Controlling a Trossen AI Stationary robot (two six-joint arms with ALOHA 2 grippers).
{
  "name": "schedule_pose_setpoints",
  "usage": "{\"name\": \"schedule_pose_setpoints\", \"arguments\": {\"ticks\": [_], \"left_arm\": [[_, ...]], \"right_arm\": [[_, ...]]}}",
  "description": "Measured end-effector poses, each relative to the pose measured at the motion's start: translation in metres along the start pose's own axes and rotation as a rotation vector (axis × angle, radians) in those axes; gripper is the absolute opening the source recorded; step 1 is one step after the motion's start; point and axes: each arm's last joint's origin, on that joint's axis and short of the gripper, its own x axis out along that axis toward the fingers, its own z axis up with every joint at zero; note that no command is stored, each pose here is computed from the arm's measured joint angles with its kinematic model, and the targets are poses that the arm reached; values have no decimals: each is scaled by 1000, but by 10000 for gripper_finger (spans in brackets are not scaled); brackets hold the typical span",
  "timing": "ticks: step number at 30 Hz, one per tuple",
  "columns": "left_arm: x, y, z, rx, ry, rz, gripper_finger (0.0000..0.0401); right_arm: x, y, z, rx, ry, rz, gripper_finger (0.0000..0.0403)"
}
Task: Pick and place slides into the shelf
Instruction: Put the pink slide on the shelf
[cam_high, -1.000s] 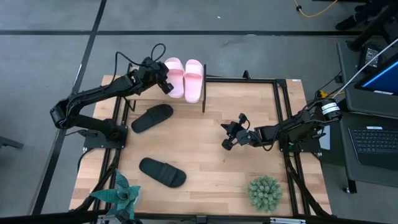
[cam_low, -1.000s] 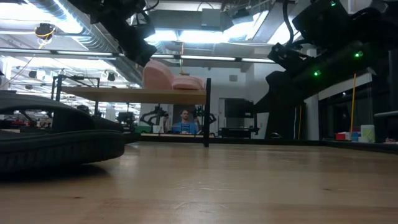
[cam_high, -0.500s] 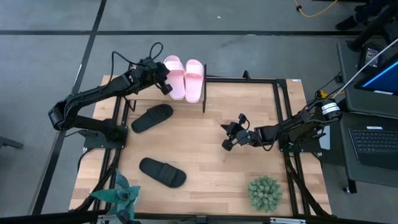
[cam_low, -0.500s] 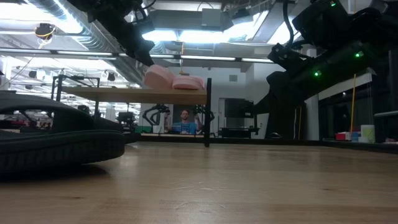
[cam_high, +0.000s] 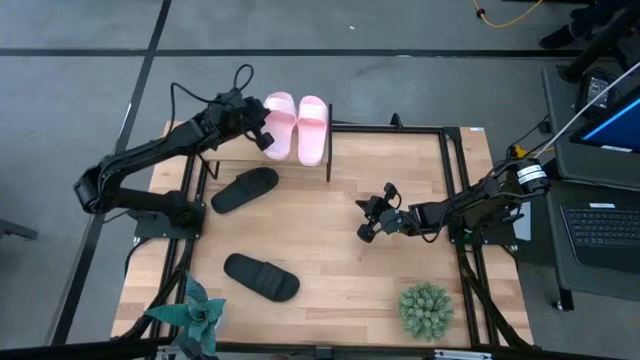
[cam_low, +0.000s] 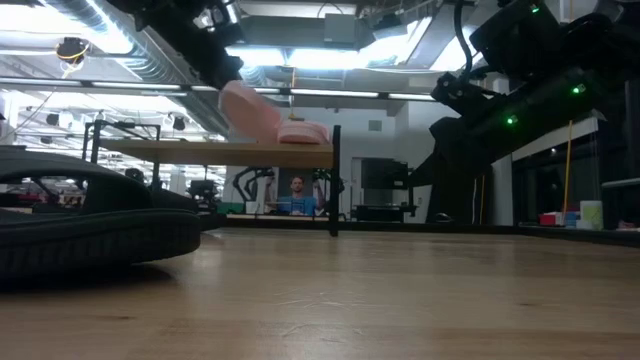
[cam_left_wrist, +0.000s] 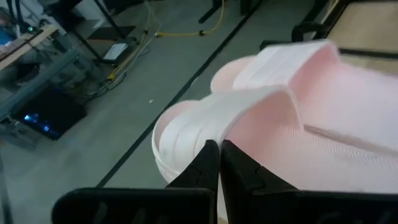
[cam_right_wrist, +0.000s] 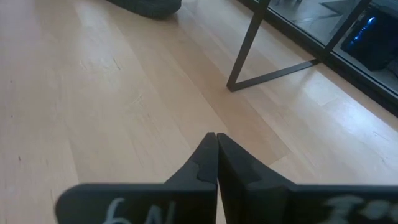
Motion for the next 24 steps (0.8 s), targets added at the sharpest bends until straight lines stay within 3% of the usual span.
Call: {"name": "schedule_pose_setpoints", "arguments": {"ticks": [10,17,24], "left_arm": [[-3,0,0,-10,-9,-14,0],[4,-4,-14,-24,21,35,0],[11,-8,-22,-56,-71,51,0]], "right_arm": [[0,0,0,17,0,0,2],[0,0,0,17,0,0,2],[0,0,0,18,-1,0,2]]}}
